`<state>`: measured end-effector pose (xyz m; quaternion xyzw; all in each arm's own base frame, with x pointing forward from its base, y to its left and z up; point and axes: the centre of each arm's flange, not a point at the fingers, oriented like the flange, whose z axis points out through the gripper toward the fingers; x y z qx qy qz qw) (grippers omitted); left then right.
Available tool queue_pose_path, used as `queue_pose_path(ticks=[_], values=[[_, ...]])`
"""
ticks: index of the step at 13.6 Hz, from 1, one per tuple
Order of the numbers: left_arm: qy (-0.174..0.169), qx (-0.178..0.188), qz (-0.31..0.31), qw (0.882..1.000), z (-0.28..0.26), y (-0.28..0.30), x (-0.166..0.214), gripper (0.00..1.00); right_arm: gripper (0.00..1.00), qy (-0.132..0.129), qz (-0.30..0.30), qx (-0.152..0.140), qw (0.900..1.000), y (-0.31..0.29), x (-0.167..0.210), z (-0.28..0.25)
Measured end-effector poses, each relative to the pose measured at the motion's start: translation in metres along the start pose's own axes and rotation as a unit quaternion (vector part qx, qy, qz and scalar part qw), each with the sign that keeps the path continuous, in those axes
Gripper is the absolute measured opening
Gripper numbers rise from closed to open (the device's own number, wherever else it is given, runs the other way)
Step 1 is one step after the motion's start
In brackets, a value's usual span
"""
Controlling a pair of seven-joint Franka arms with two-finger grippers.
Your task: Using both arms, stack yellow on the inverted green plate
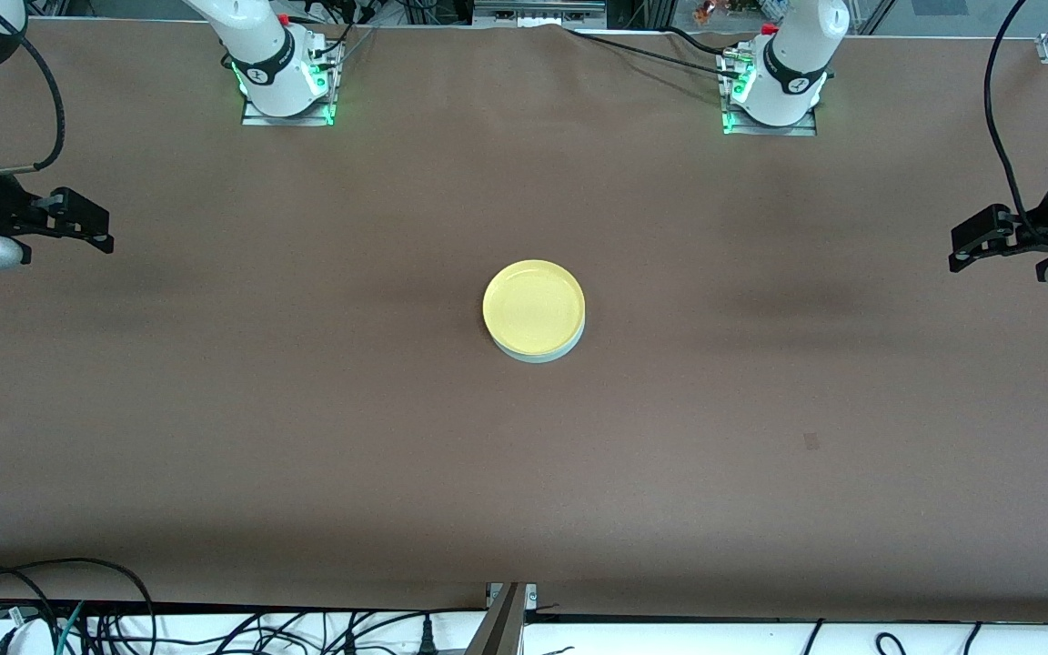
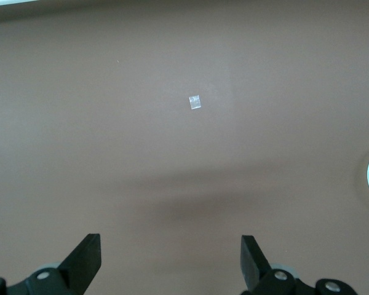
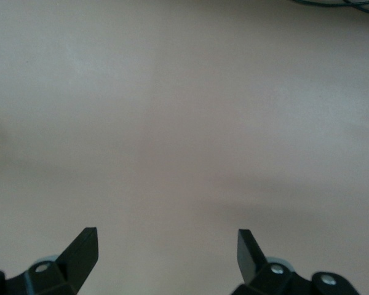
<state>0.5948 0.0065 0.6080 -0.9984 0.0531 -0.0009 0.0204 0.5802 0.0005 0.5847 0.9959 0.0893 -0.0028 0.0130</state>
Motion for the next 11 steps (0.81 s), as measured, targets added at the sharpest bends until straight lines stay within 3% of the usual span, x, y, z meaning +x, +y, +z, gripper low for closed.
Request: queue_pose_path(ticks=[6,11], values=[[0.0,0.0,0.001,1.0,0.0,0.001,0.0,1.0,1.0,-0.016,-0.002,0.003,1.0,-0.001,-0.002,0.014],[0.0,0.0,0.001,1.0,0.0,0.001,0.0,1.0,1.0,-0.007,-0.003,0.002,1.0,-0.012,-0.007,0.002]])
